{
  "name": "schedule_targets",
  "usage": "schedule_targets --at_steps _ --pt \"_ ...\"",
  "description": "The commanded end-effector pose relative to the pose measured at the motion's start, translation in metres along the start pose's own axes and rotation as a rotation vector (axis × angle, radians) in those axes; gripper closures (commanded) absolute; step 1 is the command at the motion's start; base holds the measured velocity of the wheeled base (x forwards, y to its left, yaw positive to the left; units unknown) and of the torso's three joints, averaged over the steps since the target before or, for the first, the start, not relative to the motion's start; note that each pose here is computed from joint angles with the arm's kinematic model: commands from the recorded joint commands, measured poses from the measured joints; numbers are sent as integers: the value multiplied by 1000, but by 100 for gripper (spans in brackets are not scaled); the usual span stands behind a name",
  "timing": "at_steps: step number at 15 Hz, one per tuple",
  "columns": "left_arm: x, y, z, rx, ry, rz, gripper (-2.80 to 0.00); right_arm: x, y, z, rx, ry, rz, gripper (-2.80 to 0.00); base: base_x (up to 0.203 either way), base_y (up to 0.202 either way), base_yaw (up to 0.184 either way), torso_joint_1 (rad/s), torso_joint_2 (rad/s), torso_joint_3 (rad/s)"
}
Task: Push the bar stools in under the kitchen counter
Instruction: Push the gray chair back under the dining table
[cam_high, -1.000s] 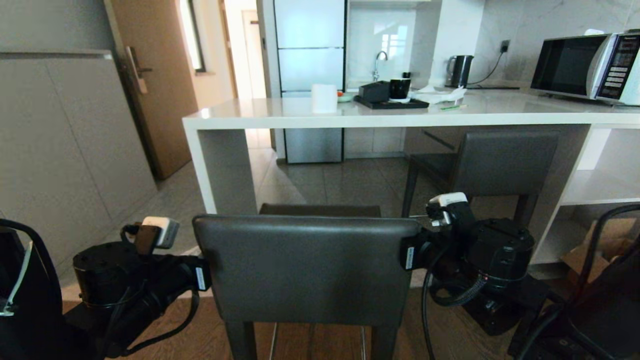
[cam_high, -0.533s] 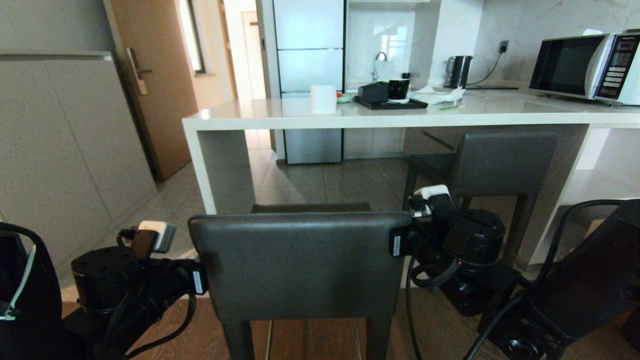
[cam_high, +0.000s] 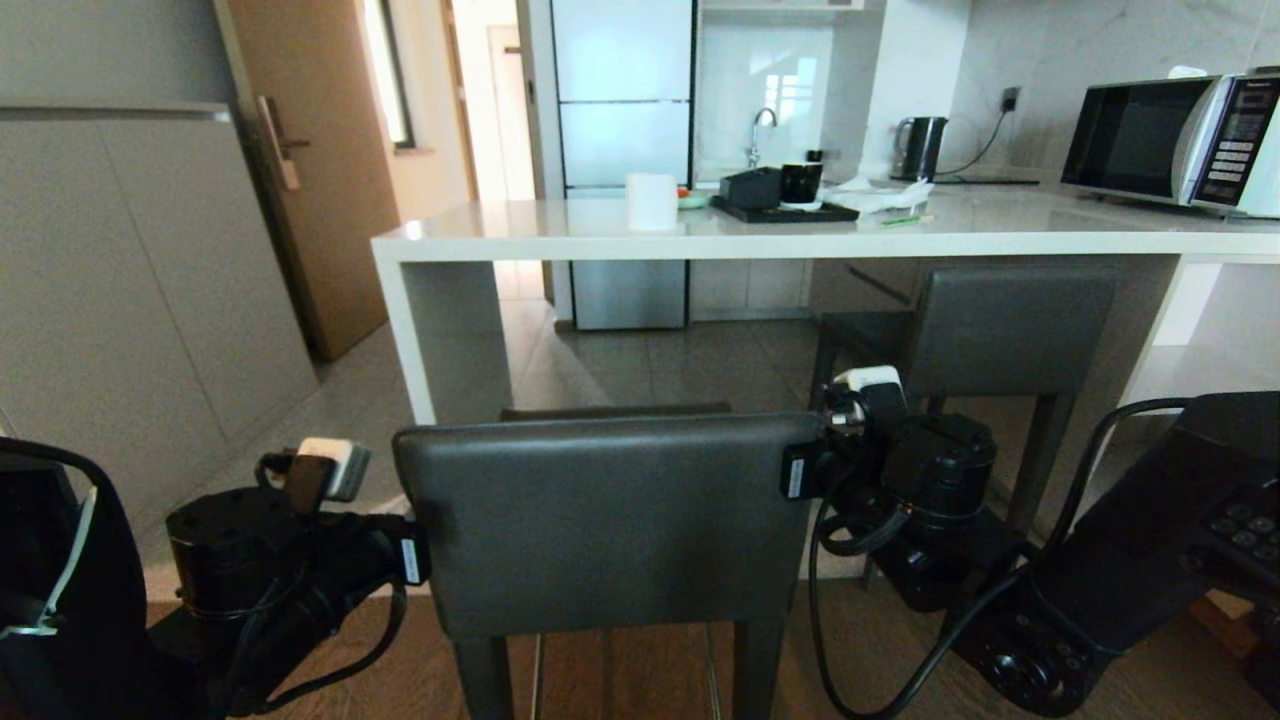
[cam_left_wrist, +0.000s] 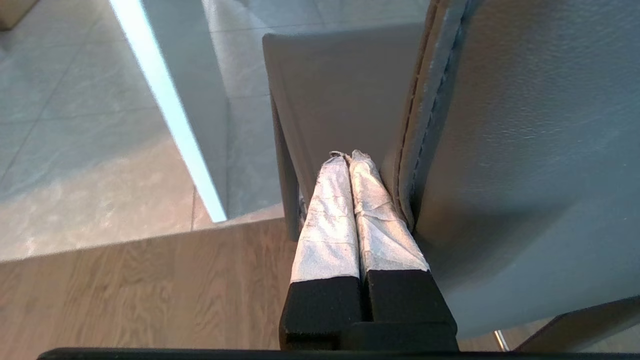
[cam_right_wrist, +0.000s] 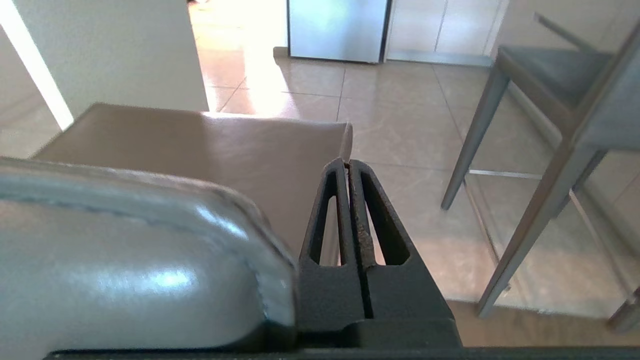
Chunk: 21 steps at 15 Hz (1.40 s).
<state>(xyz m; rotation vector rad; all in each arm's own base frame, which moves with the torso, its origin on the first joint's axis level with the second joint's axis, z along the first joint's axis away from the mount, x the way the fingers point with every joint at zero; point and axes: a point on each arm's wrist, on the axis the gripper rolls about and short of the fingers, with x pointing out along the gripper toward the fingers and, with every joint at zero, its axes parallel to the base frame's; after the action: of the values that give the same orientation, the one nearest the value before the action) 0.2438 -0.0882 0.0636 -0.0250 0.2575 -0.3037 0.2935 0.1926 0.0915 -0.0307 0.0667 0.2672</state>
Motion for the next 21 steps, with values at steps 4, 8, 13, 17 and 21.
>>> schedule_targets --at_steps 4,8,13,17,21 --pt "14 0 -6 2 6 1 0 -2 -2 -16 3 28 -8 0 0 0 0 0 0 0" --pt "13 -1 -9 4 20 -1 0 0 -1 -17 0 27 -7 0 104 0 1 0 -1 1" --pt "16 -2 -8 4 15 -5 0 4 0 -16 -3 20 -5 0 13 0 1 4 3 0" --pt "15 -3 -9 5 20 -10 0 7 1 -15 -12 10 -7 0 52 0 0 1 2 1" --pt "14 -3 -10 6 23 -8 0 7 1 -16 -15 13 -7 0 176 0 -2 3 1 -1"
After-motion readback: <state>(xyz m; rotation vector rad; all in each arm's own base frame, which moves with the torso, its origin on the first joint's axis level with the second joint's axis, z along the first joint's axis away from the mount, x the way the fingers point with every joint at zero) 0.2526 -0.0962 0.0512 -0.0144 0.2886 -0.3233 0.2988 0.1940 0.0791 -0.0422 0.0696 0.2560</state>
